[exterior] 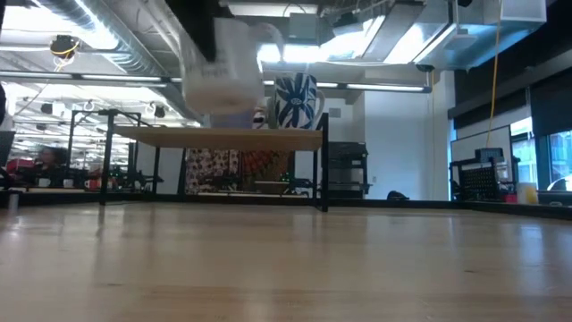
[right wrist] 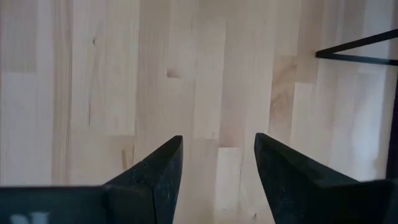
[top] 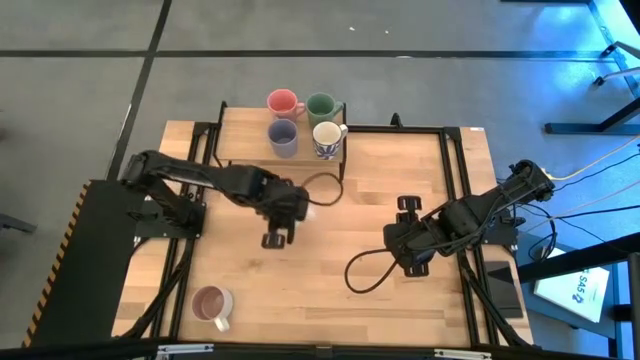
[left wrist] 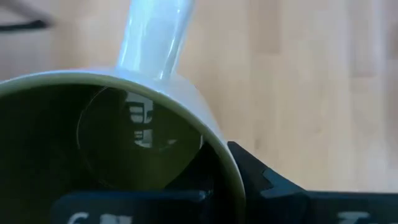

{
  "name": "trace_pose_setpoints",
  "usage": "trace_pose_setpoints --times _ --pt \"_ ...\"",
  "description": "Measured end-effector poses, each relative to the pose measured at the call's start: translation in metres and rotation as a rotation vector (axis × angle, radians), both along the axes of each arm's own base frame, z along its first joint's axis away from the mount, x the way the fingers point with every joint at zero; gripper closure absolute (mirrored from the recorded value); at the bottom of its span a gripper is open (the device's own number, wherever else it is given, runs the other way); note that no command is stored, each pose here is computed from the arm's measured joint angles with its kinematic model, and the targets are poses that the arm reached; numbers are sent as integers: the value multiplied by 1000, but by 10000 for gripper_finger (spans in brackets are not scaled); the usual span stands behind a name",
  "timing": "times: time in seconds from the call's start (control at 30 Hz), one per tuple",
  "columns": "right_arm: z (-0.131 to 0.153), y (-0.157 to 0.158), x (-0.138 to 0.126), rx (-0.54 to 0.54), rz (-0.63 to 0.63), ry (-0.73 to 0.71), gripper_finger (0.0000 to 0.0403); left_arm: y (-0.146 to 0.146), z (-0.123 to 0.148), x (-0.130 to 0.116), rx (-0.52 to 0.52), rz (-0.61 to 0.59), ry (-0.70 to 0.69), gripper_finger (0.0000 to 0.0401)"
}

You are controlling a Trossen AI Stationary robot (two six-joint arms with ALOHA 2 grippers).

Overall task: Place coffee mugs
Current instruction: Put the white green mug on the shelf

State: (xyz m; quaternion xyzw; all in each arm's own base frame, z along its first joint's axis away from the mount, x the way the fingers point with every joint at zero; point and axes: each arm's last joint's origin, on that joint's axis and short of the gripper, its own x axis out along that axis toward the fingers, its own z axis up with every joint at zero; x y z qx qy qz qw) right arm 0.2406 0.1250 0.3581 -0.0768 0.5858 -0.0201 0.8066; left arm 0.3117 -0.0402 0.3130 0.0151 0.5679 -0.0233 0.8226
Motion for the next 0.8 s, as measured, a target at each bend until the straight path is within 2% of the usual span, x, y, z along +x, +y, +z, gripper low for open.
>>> trace_pose_setpoints --times 0.07,0.2,0.33,0.5,0.6,0.8 --pt "0 0 0 -3 7 1 219 5 19 -9 63 78 13 385" --pt "0 -1 1 -28 -1 -14 219 24 57 -29 208 270 -55 385" --pt "1 -2 1 -37 -3 -22 219 49 79 -51 335 474 -104 385" --pt "1 -2 1 -37 -2 -22 219 80 98 -82 397 649 -148 385" --pt "1 -2 1 -38 -3 -24 219 104 103 -92 429 740 -152 385" --pt "1 -5 3 -46 -18 -28 219 160 99 -105 391 773 -67 385"
